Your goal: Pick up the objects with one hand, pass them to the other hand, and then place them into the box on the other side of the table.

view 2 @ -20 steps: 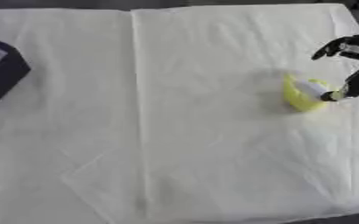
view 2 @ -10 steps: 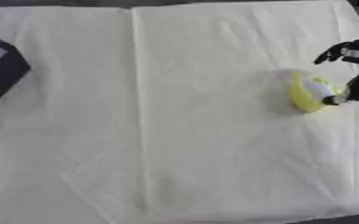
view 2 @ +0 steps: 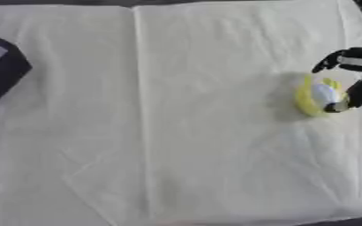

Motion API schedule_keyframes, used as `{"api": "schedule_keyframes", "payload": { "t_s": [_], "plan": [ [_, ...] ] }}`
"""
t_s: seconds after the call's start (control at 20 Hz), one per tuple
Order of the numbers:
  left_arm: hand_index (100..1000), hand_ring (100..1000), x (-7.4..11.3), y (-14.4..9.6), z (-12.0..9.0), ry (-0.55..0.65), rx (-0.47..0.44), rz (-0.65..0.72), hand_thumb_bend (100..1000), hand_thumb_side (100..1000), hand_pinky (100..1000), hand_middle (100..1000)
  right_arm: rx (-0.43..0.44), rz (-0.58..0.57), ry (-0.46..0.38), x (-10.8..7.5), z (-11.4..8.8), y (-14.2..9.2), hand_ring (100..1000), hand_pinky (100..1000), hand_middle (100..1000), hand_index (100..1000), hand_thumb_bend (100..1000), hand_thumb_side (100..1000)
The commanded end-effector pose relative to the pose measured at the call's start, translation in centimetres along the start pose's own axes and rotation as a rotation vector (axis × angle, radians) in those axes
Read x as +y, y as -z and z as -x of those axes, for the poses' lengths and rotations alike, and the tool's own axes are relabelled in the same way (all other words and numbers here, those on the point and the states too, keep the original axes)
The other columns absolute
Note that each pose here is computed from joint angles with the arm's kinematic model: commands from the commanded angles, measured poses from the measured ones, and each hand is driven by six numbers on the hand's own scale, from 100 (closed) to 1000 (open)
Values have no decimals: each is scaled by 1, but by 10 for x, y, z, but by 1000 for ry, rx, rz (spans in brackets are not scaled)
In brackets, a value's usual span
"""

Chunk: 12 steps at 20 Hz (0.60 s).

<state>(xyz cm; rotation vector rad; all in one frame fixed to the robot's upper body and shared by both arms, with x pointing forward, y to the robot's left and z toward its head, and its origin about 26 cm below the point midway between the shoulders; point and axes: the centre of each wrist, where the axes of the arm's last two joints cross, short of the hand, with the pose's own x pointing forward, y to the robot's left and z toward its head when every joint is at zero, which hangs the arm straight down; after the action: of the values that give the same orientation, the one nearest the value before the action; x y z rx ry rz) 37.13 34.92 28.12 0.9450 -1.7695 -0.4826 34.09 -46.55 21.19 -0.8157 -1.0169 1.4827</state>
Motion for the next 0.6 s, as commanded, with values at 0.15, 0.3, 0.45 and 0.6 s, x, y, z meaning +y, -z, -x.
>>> {"api": "schedule_keyframes", "payload": {
  "t_s": [0.15, 0.3, 0.45, 0.6],
  "plan": [
    [772, 677, 12, 1, -6, 22, -22, -23, 295, 444, 690, 680, 17, -15, -18, -5, 3, -3, 882, 907, 787, 804, 428, 100],
    [772, 677, 12, 1, -5, 24, -19, -22, 295, 445, 689, 679, 22, -18, 1, -1, 3, -2, 847, 897, 734, 746, 406, 100],
    [771, 677, 11, 1, -4, 24, -18, -20, 294, 445, 689, 679, 34, -14, 24, 1, 3, -2, 811, 883, 647, 674, 400, 100],
    [771, 677, 11, 1, -4, 26, -18, -19, 297, 446, 689, 679, 31, -9, 45, 3, 2, -2, 778, 873, 569, 606, 394, 100]
  ]
}}
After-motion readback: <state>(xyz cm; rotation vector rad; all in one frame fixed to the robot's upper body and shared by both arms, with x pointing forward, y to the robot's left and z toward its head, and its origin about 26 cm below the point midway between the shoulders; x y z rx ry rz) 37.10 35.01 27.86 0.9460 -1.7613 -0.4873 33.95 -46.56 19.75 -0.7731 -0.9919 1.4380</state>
